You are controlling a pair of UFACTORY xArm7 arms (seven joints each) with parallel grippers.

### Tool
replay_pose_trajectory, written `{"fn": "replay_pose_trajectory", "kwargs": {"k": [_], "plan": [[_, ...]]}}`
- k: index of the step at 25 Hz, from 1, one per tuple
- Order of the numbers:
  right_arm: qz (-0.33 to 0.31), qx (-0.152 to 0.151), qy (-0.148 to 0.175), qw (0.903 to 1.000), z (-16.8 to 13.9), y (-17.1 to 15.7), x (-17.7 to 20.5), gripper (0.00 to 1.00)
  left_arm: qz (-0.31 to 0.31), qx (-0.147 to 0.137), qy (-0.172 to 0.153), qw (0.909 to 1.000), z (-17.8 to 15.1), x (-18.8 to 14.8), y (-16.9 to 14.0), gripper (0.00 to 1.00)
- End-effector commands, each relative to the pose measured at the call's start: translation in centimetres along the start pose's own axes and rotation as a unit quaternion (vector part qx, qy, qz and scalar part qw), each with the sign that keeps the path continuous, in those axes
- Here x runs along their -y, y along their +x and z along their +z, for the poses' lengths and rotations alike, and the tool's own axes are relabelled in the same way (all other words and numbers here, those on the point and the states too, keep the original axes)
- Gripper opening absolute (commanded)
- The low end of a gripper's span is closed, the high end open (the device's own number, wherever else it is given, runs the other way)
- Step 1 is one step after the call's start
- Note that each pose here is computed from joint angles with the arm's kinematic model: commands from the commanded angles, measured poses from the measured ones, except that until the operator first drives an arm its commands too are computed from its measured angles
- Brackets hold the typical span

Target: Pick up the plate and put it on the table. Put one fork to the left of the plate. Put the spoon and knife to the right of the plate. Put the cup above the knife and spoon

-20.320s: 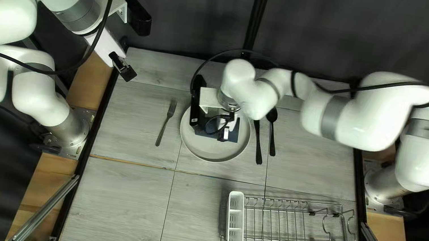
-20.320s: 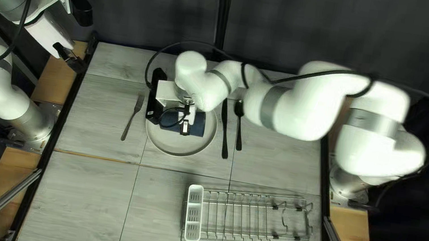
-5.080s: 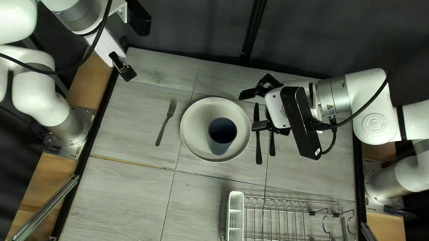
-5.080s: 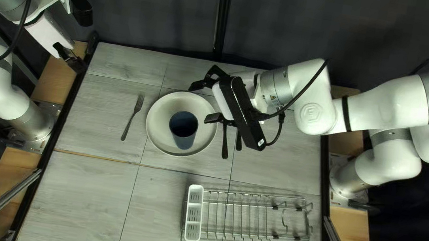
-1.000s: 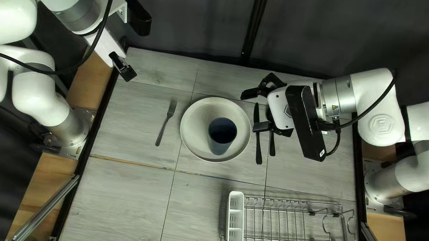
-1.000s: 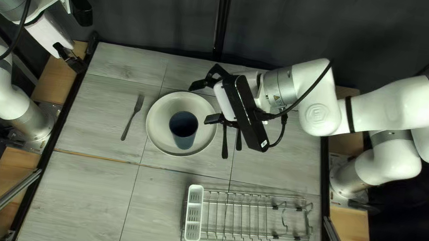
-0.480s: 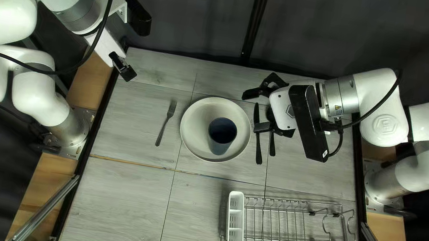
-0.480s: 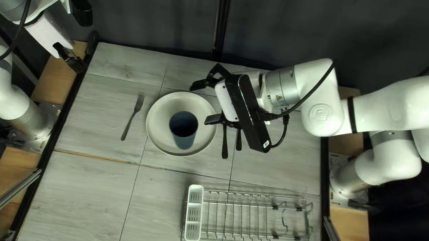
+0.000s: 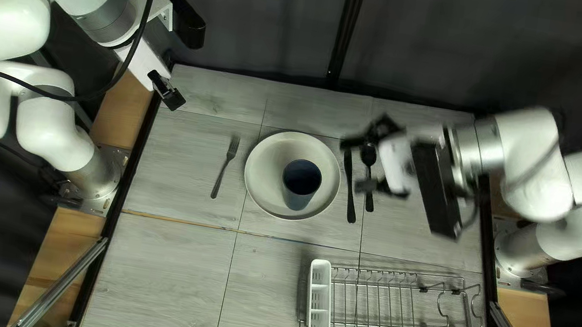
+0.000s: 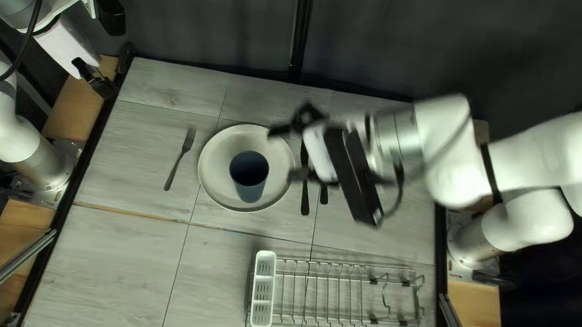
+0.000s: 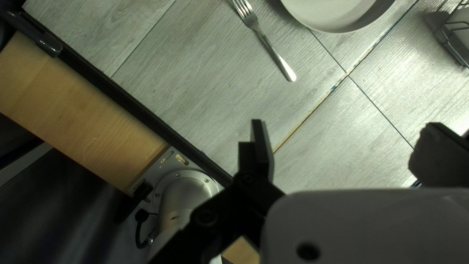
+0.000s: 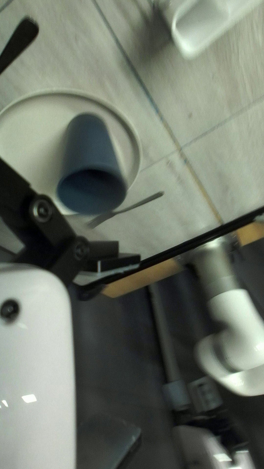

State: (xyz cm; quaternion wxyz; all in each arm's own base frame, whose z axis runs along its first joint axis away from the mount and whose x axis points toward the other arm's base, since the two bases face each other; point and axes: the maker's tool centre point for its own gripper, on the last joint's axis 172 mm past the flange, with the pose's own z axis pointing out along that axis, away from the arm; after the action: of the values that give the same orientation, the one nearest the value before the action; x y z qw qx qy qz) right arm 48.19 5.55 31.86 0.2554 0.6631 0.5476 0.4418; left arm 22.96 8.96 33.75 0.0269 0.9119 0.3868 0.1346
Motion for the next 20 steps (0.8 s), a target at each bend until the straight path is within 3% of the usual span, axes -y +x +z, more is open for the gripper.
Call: {"fn": "replay_pose_trajectory", "kwargs": {"k": [1,20], "plan": [[-0.002,0.006,-0.002,1.0,-0.09,-0.51,0.29,1.0,0.0,0.0,0.0,1.0,0.0,0.0,0.0,1.0],[0.013,0.005,0.0,0.9999,-0.46,-0.08,0.05,1.0,0.0,0.0,0.0,1.0,0.0,0.0,0.0,1.0]]}}
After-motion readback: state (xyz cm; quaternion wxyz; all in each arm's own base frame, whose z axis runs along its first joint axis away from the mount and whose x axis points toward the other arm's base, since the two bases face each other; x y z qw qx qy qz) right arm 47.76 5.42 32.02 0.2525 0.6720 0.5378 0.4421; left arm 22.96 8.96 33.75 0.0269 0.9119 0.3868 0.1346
